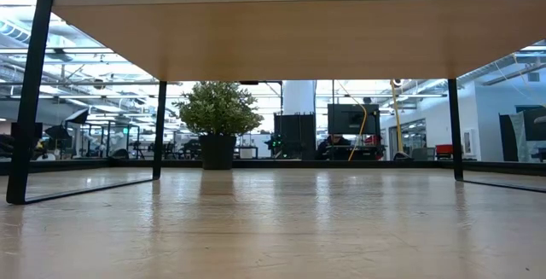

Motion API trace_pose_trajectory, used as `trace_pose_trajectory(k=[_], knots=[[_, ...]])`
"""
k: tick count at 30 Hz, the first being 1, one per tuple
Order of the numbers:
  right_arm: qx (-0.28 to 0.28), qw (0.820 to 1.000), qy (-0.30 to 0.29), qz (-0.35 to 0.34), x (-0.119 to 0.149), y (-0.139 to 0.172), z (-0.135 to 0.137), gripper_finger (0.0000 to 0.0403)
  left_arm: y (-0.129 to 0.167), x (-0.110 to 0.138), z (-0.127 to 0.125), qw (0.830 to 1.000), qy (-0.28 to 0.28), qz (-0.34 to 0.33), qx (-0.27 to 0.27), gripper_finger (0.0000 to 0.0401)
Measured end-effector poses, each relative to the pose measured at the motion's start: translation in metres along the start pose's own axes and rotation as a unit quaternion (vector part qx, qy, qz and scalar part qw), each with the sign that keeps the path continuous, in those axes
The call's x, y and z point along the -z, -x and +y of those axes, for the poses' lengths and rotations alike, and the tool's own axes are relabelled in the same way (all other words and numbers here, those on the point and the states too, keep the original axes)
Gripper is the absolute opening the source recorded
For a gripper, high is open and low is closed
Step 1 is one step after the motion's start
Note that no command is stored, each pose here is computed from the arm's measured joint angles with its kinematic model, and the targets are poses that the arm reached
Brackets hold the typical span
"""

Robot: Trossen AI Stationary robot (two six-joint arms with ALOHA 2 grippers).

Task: Pick & Place candle stick holders
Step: Put the candle holder on the shelf aligned with the other candle holder

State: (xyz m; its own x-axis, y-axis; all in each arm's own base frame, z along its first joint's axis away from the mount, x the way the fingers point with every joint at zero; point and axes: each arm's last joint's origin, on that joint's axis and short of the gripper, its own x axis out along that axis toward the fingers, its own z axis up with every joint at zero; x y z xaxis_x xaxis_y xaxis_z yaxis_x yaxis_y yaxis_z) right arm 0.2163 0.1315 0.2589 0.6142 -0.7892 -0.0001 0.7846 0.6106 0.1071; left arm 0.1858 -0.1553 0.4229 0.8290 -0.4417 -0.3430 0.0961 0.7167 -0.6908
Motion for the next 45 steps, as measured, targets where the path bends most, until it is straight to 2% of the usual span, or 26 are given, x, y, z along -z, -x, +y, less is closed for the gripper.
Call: trace_pose_trajectory(k=[17,24,33,45], knots=[[-0.001,1.0,0.002,0.0,0.001,0.0,0.0,0.0022,0.0,0.0,0.0,1.0,0.004,0.001,0.001,0.0161],[-0.001,1.0,-0.005,0.0,0.001,0.0,-0.001,0.0065,0.0,0.0,0.0,1.0,0.006,0.0,0.001,0.0161],[-0.011,0.998,-0.059,0.002,0.023,0.005,-0.011,0.0117,0.0,0.0,0.0,1.0,0.006,0.0,0.001,0.0161],[-0.014,0.999,-0.04,0.002,0.005,0.007,-0.005,0.0125,0.0,0.0,0.0,1.0,0.004,-0.001,0.001,0.0161]])
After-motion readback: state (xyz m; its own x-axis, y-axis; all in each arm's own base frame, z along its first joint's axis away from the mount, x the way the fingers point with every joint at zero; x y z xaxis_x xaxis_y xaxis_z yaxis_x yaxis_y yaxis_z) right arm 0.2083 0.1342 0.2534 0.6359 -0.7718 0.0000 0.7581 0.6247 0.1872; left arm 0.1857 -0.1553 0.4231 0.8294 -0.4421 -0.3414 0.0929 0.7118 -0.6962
